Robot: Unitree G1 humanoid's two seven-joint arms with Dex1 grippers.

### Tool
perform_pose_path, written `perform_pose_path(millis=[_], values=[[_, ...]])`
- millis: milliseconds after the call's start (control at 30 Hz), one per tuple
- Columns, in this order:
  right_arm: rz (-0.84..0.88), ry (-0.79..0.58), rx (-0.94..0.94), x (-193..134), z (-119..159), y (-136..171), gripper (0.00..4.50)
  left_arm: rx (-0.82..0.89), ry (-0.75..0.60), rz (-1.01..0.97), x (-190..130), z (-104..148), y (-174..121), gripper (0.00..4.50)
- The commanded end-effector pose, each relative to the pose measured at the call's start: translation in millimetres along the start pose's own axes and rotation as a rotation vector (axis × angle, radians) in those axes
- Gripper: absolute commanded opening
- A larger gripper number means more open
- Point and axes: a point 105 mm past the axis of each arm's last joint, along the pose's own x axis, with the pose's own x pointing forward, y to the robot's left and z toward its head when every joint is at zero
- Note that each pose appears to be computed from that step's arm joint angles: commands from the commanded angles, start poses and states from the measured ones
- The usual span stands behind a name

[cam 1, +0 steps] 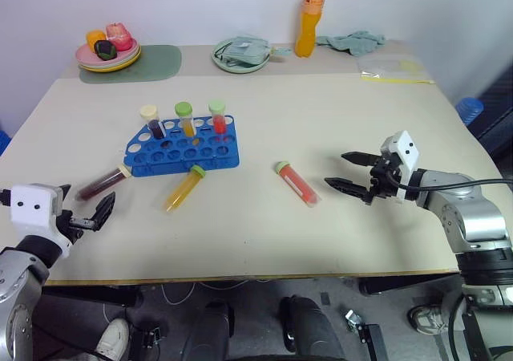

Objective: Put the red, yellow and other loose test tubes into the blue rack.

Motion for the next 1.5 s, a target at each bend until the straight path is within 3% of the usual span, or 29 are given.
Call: perform_pose_path(millis=[33, 433, 800, 933, 1067, 1167, 1500], values=[[-0.001, -0.053, -0.028, -2, 15, 1, 4.5, 0.04, -0.027, 0.008, -1, 9, 4, 4.46], [0.025, -0.064, -0.034, 7, 34, 10, 4.5, 0.042, -0.031, -0.014, 1, 11, 0, 4.46], [0.018, 0.015, -0.035, 25, 47, 21, 4.5, 0.025, -0.056, -0.083, 7, 12, -19, 4.46], [0.03, 0.119, 0.0, 37, 50, 31, 4.5, 0.082, -0.069, -0.233, 8, 15, -53, 4.46], [-0.078, 0.304, 0.195, 56, 54, 26, 4.5, 0.097, -0.081, -0.449, 6, 17, -101, 4.46], [-0.118, 0.447, 0.228, 66, 59, 32, 4.5, 0.081, -0.101, -0.571, 7, 18, -134, 4.46], [-0.15, 0.695, 0.295, 82, 45, 32, 4.5, 0.079, -0.124, -0.694, 6, 16, -170, 4.46]])
